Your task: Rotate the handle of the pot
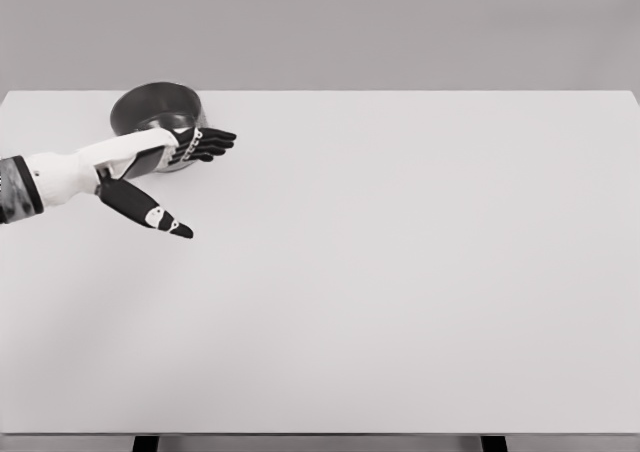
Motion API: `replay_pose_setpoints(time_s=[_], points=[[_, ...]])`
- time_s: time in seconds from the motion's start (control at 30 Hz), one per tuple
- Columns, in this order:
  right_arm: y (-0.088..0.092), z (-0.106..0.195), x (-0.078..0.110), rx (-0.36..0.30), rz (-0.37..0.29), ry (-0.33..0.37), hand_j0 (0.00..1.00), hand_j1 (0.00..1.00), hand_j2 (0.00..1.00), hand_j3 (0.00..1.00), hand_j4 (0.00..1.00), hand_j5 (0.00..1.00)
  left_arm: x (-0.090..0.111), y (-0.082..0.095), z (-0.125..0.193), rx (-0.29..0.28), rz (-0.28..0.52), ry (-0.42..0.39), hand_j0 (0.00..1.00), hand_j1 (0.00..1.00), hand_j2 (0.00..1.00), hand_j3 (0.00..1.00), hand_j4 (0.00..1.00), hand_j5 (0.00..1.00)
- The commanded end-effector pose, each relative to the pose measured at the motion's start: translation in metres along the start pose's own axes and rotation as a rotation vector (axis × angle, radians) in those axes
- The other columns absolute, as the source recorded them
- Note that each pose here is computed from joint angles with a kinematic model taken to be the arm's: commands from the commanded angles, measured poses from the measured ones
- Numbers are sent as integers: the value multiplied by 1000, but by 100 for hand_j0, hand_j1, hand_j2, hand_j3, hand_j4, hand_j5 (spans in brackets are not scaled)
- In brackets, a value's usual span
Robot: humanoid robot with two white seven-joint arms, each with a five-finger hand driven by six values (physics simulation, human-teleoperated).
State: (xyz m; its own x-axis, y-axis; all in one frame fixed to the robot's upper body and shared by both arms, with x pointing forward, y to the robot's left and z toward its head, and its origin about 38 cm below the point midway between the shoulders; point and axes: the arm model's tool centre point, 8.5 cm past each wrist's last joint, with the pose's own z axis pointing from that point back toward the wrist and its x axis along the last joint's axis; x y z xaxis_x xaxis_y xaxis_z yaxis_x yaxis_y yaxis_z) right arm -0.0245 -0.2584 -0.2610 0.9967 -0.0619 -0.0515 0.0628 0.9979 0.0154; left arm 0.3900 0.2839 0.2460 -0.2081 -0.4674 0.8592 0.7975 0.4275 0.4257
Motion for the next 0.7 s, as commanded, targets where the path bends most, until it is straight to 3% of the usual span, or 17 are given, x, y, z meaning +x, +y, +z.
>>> replay_pose_setpoints(time_s=[0.0, 0.07, 0.23, 0.67], points=[[0, 0, 0, 0, 1, 1, 100, 100, 100, 100, 100, 100, -11, -7, 1, -35, 49, 49, 100, 100, 100, 100, 100, 100], [0, 0, 0, 0, 1, 0, 100, 100, 100, 100, 100, 100, -19, -7, 1, -34, 98, 131, 100, 100, 100, 100, 100, 100], [0, 0, 0, 0, 1, 0, 100, 100, 100, 100, 100, 100, -40, -11, -2, -42, 168, 216, 100, 100, 100, 100, 100, 100], [0, 0, 0, 0, -1, 0, 100, 100, 100, 100, 100, 100, -62, -9, -1, -26, 218, 268, 100, 100, 100, 100, 100, 100]])
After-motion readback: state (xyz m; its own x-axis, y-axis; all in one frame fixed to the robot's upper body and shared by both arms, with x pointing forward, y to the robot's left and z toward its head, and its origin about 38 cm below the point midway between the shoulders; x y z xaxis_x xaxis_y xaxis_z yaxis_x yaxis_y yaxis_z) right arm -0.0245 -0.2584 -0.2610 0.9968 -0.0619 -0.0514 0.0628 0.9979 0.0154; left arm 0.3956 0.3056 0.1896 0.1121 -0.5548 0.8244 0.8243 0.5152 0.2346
